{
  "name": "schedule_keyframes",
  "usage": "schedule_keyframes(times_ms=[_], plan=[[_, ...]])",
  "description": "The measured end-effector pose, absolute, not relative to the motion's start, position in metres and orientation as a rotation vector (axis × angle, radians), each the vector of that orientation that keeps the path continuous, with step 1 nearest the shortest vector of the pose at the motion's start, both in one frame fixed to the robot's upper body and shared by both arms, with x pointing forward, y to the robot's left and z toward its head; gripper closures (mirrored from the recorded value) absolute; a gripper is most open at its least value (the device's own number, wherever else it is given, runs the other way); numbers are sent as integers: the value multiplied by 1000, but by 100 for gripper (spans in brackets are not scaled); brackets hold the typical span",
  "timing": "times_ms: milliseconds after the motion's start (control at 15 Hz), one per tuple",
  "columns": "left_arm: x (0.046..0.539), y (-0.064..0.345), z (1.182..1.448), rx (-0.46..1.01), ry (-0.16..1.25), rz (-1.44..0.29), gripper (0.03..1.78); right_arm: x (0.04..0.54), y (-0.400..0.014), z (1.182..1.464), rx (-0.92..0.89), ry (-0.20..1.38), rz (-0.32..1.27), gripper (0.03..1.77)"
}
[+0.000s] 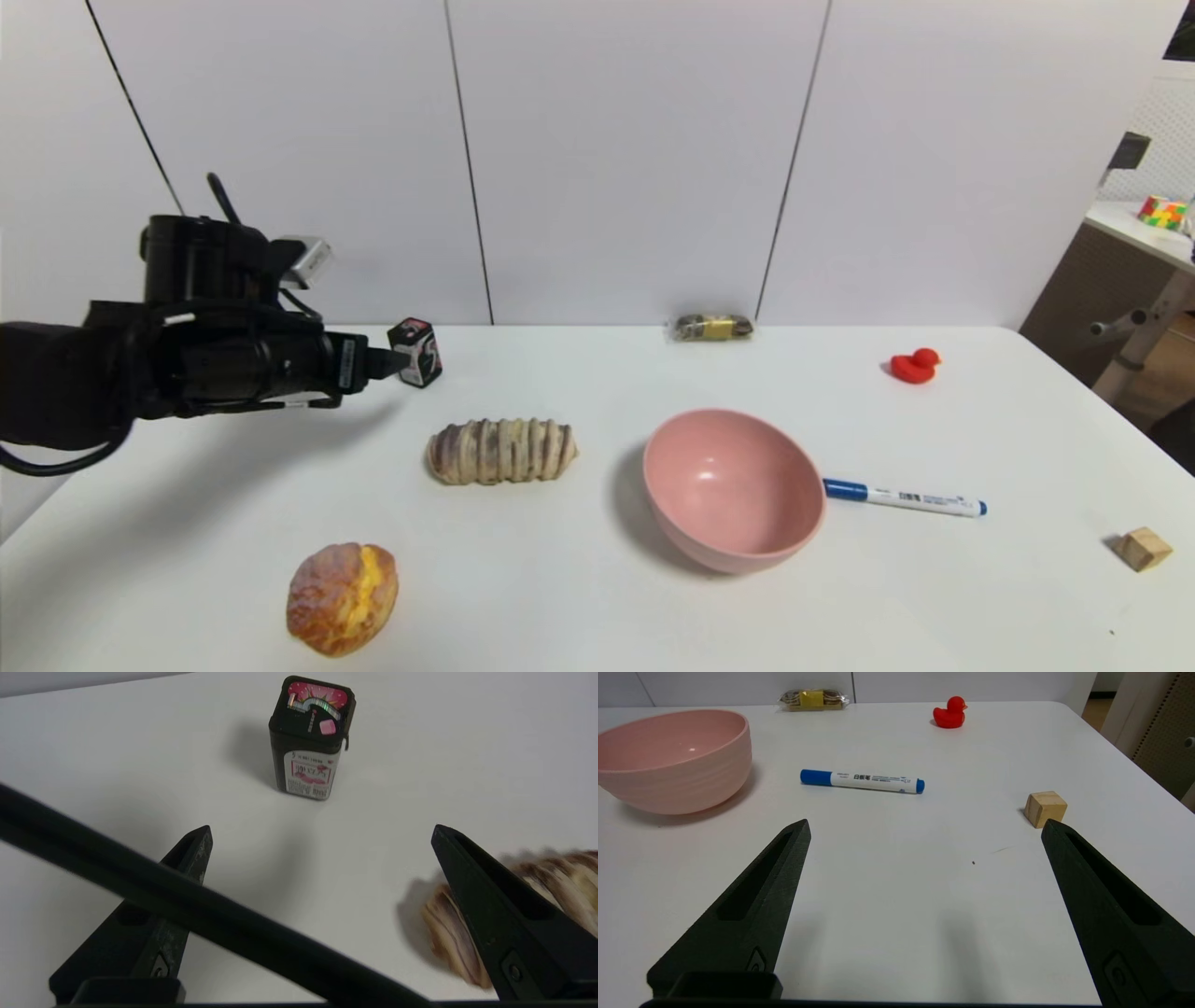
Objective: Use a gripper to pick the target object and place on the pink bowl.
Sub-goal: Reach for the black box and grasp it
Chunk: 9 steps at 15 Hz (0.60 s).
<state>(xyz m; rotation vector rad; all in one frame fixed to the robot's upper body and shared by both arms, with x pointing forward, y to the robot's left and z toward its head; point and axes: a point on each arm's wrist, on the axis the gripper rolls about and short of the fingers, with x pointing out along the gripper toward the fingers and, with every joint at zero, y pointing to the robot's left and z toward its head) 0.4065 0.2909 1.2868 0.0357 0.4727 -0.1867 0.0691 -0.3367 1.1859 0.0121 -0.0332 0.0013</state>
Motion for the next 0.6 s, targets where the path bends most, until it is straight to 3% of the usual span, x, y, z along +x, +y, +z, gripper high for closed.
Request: schedule_keyframes(times_ms=[333, 600], plan=[[441, 289, 1241, 14, 408, -213, 12, 69, -337, 1186, 12, -33, 0, 9], [455, 290, 1220, -14, 363, -204, 12, 69, -337, 1186, 12, -33, 1, 9]])
